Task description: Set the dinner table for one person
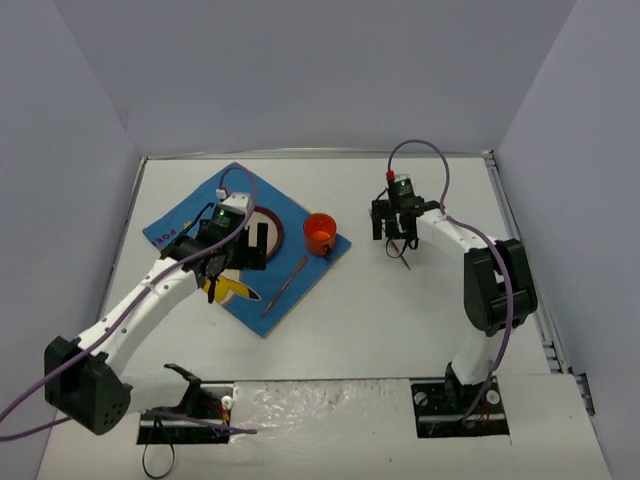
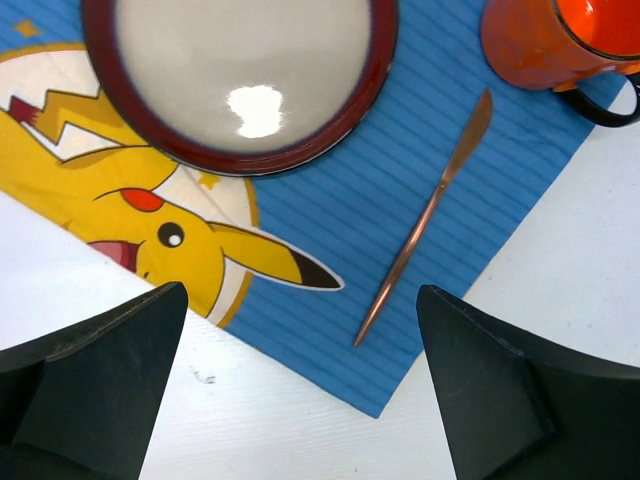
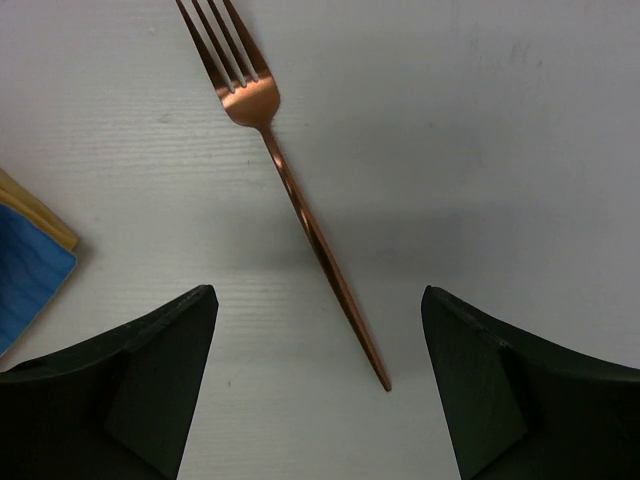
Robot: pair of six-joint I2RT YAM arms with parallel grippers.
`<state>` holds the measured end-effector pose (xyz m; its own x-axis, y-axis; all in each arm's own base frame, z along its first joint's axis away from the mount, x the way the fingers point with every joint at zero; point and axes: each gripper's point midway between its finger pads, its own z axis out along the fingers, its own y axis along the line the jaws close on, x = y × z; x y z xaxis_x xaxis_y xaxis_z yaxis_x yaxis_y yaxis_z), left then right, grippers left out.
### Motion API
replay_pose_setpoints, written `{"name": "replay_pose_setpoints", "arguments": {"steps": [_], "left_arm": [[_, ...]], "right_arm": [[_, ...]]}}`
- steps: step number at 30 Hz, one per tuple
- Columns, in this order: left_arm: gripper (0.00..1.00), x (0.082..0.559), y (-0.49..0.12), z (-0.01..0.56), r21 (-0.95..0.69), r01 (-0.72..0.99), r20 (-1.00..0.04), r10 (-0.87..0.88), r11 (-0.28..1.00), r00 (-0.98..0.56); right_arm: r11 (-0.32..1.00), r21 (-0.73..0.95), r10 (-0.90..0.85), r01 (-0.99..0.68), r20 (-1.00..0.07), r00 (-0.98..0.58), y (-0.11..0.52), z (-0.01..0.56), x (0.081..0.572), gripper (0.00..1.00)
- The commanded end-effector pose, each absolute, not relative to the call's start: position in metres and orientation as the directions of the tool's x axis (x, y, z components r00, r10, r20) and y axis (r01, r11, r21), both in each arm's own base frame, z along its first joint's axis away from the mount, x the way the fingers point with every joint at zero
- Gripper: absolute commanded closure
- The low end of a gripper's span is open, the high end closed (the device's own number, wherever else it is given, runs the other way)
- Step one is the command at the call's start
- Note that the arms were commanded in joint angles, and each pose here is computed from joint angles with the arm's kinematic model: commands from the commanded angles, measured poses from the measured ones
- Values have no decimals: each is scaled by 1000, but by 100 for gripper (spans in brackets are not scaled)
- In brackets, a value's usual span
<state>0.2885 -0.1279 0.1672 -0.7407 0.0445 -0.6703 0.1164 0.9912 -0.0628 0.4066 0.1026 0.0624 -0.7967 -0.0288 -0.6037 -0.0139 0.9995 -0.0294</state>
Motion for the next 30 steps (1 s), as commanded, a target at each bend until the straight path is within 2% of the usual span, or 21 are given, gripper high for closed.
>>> {"name": "replay_pose_setpoints", "arguments": {"steps": [1, 12, 19, 23, 26, 27, 30], "left_arm": [[3, 295, -110, 214, -79, 109, -748, 14, 991, -664], [3, 292, -87, 209, -44, 60, -767, 4, 997, -642], [3, 291, -84, 210, -52, 56, -772, -5, 997, -636], [3, 291, -84, 212, -67, 58, -775, -15, 996, -632], [3, 291, -84, 214, -73, 56, -779, -22, 996, -627], [3, 290, -84, 214, -74, 56, -779, -23, 996, -626], [3, 290, -84, 216, -82, 60, -781, -27, 995, -624]], "right_arm": [[995, -50, -100, -88, -640, -762, 109, 68, 435, 25], [981, -58, -181, -184, -604, -776, 118, 24, 452, 42], [981, -53, -181, -184, -571, -801, 116, 7, 444, 63], [987, 12, -129, -163, -557, -821, 123, 7, 430, 85], [993, 65, -54, -103, -520, -852, 125, 7, 409, 97], [994, 84, -20, -72, -505, -863, 126, 7, 399, 100], [993, 116, 50, -7, -478, -877, 130, 7, 370, 100]]}}
